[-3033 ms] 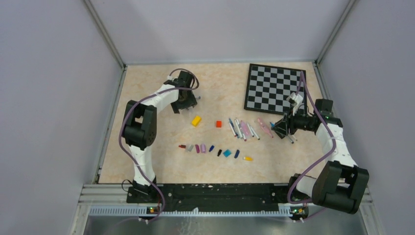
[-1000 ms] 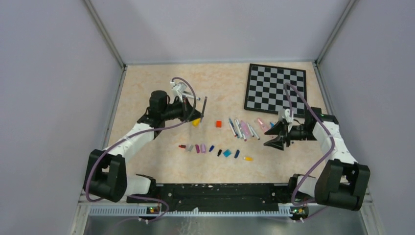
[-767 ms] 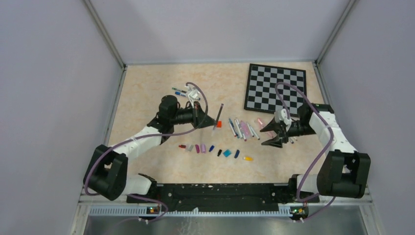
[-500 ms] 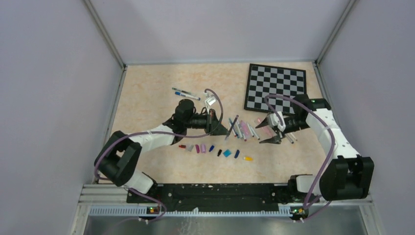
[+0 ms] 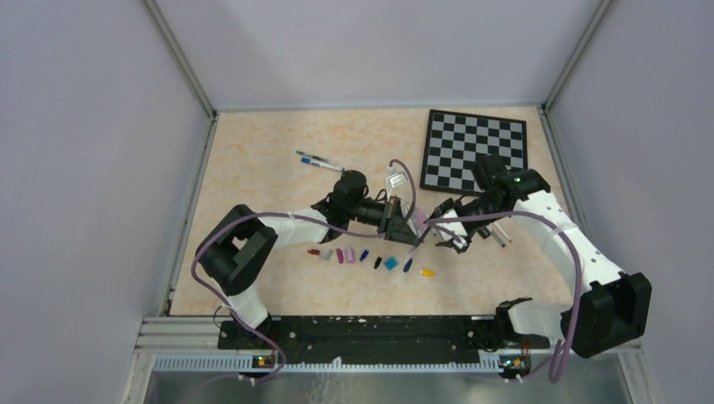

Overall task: Open the pen caps
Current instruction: Pick up the pen from the center of the board.

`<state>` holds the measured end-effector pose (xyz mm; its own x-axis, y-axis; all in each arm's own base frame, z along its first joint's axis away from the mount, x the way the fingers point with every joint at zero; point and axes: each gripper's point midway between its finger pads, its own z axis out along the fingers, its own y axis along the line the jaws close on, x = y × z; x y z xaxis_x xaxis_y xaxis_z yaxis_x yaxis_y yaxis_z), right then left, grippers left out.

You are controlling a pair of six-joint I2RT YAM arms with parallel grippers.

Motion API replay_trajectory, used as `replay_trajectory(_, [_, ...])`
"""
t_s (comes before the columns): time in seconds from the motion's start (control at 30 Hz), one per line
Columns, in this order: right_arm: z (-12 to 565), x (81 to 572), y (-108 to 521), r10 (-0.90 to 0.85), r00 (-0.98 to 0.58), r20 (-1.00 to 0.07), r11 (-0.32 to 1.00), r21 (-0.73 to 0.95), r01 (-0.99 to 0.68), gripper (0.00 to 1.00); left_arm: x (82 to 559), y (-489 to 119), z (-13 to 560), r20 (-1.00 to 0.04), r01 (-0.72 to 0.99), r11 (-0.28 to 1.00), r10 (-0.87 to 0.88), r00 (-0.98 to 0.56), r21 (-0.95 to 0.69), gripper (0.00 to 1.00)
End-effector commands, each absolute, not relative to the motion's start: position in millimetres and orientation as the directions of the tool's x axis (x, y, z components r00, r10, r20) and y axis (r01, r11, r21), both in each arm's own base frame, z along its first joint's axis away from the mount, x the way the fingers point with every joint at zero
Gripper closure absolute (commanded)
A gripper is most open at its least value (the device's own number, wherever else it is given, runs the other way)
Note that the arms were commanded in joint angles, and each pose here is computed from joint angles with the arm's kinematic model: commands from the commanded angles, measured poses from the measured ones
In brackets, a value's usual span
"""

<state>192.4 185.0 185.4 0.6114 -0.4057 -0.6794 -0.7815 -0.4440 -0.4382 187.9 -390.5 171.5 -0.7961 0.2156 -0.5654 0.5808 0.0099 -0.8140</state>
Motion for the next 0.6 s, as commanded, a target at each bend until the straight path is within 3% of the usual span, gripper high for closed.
replay_trajectory(0.0, [188, 199, 195, -0.397, 0.696, -0.599, -0.521, -0.477, -0.708, 0.43, 182, -400, 182, -0.587, 0.592, -0.063, 0.251, -0.770, -0.803, 1.00])
replay_trajectory(0.1, [172, 199, 195, -0.420, 0.714, -0.560, -0.571, -0.449, -0.688, 0.46, 179, -404, 183, -0.587, 0.590, -0.075, 0.264, -0.766, -0.804, 1.00])
replay_trajectory(0.4, [153, 204, 189, -0.469, 0.740, -0.482, -0.624, -0.412, -0.664, 0.70, 175, -406, 181, -0.581, 0.586, -0.076, 0.287, -0.762, -0.806, 1.00])
replay_trajectory(0.53, [153, 201, 191, -0.461, 0.741, -0.488, -0.629, -0.410, -0.661, 0.98, 177, -406, 183, -0.588, 0.595, -0.063, 0.272, -0.762, -0.801, 0.93])
replay_trajectory(0.57, [154, 200, 191, -0.459, 0.739, -0.492, -0.628, -0.409, -0.662, 1.00, 179, -406, 183, -0.590, 0.599, -0.054, 0.265, -0.763, -0.799, 0.89])
